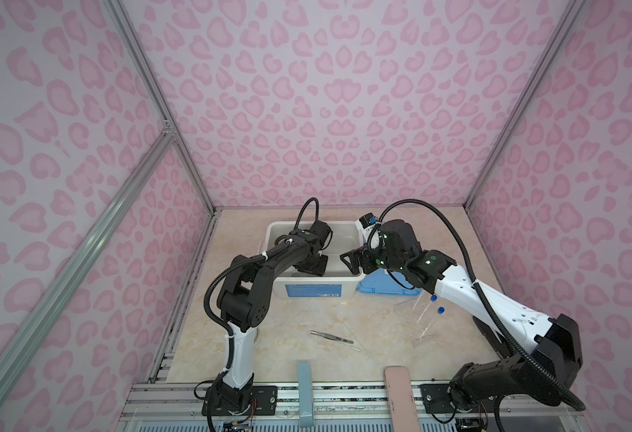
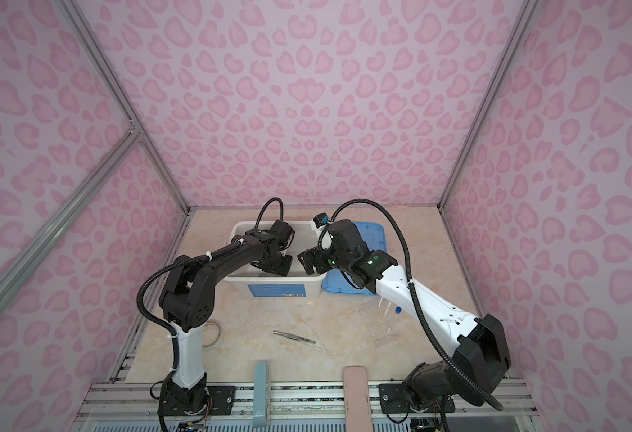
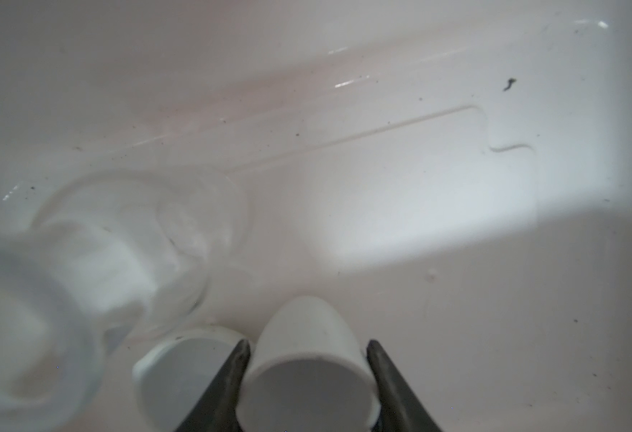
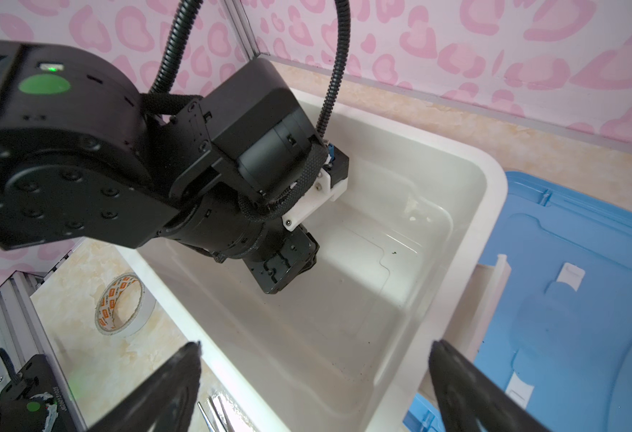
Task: Organize the chemistry lab equipment
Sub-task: 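Lower the white cup into the box beside the crucible and open the left gripper, then withdraw the left gripper from the box while the right arm draws back toward the robot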
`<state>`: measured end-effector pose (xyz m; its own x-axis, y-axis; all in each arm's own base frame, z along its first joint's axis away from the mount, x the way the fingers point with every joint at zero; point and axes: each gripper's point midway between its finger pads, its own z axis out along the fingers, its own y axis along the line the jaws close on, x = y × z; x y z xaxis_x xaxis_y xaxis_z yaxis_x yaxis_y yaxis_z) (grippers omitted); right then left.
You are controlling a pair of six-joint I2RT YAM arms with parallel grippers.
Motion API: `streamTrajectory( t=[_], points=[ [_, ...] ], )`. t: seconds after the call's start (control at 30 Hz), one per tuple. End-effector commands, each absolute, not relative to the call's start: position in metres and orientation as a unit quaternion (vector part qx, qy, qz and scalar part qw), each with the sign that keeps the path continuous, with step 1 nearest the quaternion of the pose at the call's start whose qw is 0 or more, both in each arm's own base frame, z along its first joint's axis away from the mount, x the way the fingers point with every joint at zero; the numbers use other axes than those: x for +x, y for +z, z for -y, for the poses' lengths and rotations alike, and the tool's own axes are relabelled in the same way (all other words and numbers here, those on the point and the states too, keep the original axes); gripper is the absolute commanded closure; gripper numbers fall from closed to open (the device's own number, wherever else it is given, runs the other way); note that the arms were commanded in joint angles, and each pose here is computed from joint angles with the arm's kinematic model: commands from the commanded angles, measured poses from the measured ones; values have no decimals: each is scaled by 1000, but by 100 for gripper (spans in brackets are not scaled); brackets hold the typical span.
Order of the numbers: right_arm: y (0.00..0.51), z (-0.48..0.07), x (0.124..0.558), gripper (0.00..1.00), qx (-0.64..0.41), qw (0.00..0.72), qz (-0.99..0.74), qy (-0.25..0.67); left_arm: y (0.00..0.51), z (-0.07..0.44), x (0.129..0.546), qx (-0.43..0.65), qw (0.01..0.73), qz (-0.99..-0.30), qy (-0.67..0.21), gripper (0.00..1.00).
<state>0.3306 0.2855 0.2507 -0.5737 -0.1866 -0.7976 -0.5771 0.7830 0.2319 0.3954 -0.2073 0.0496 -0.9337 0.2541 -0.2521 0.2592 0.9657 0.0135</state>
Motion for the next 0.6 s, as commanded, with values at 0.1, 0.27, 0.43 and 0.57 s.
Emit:
streamTrajectory(
  t=[0.1,0.27,0.43,0.57],
  points=[
    [250,-285,333,4,-223,408,-853,237,40,209,393,127,118,-985,-19,79],
    [250,-285,334,4,-224,408,-853,235,35,208,392,129,113,-985,-17,75],
    [248,-284,334,4,-225,407,-854,232,31,211,391,128,107,-986,-22,73],
    [247,-283,334,4,-224,407,-855,230,29,211,391,131,106,-985,-21,69]
  ],
)
